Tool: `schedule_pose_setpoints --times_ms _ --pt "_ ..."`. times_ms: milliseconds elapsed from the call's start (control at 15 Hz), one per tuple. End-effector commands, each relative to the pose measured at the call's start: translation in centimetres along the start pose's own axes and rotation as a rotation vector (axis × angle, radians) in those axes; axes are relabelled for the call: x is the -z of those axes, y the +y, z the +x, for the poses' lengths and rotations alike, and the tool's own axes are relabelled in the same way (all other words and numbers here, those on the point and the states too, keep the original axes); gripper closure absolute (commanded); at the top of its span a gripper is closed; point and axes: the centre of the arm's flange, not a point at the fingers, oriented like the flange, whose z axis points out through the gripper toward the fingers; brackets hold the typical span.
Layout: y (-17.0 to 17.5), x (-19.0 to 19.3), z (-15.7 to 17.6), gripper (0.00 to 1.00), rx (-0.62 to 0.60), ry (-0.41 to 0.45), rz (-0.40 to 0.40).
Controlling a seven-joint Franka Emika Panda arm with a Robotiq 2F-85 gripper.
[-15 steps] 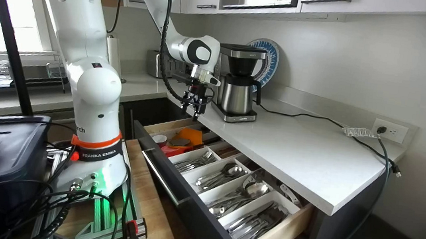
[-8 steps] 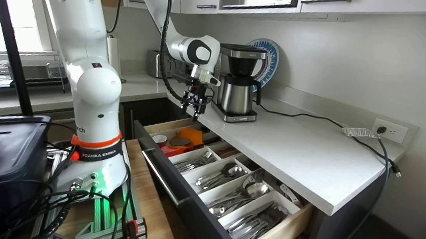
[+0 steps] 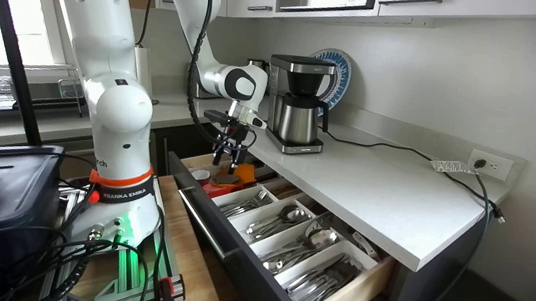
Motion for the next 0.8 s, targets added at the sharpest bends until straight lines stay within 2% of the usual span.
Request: schedule_pose_setpoints --times_ms 0,67,133,200,733 --pt "2.4 -3.6 -2.9 0.00 -0.015 0.096 -0.120" --pt "2.9 -4.1 -2.5 0.00 -0.006 0.129 -0.143" --pt "3.4 -3.9 -1.4 0.00 -0.041 0.155 -0.106" --pt "2.0 -1.2 0.5 0.00 -0.009 0.113 -0.104" --pt "2.1 -1.1 0.9 0.00 -0.010 0.121 -0.101"
